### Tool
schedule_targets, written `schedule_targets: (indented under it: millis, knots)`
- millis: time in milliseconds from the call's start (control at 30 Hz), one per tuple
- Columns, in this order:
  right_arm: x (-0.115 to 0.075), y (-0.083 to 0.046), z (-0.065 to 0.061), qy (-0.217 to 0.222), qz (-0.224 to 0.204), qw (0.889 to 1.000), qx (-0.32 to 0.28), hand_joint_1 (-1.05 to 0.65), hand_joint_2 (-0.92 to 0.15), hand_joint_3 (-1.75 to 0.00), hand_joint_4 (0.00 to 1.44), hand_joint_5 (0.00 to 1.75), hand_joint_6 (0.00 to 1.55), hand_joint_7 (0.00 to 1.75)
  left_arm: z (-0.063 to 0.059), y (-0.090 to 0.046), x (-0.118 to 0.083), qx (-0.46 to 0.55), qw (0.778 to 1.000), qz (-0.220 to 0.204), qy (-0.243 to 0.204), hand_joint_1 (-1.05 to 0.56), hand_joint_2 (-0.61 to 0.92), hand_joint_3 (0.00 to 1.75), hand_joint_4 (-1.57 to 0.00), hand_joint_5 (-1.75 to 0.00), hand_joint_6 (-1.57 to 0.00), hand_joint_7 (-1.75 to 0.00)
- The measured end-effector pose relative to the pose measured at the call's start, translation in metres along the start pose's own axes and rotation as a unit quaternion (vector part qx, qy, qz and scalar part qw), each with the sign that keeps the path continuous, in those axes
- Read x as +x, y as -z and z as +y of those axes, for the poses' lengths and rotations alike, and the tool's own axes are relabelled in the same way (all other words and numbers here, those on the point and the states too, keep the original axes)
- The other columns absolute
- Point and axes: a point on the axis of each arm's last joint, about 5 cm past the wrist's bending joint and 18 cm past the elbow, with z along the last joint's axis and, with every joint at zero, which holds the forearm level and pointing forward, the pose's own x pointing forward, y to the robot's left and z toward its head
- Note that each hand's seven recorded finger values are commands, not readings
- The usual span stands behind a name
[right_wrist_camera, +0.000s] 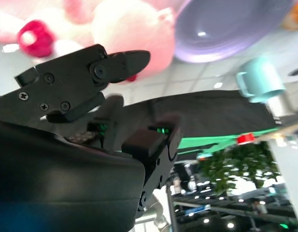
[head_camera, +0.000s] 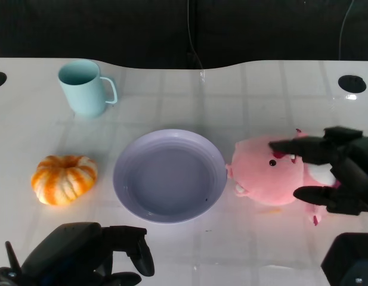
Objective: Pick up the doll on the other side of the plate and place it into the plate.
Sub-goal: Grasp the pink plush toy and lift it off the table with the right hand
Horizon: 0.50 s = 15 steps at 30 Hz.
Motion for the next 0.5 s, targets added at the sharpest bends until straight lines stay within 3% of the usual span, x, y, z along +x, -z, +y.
schedule_targets:
  millis: [167, 333, 500]
  knots:
    - [0.002, 0.0, -0.006, -0.013, 0.059, 0.998, -0.035, -0.66, -0.86, -0.01, 0.11, 0.65, 0.21, 0.0, 0.0, 0.0, 0.0, 0.002, 1.0, 0.0, 0.001, -0.27, 0.92, 0.34, -0.63, -1.6, -0.7, -1.08]
    - [0.004, 0.002, -0.013, -0.058, 0.115, 0.991, -0.046, -0.67, -0.84, 0.0, 0.08, 0.55, 0.16, 0.0, 0.0, 0.0, 0.0, 0.005, 1.0, -0.002, 0.001, -0.28, 0.92, 0.34, -0.62, -1.59, -0.7, -1.08]
    - [0.008, 0.003, -0.017, -0.083, 0.131, 0.987, -0.051, -0.68, -0.84, 0.0, 0.12, 0.46, 0.17, 0.01, 0.0, 0.0, 0.0, 0.008, 1.0, 0.0, 0.001, -0.3, 0.92, 0.35, -0.62, -1.59, -0.69, -1.08]
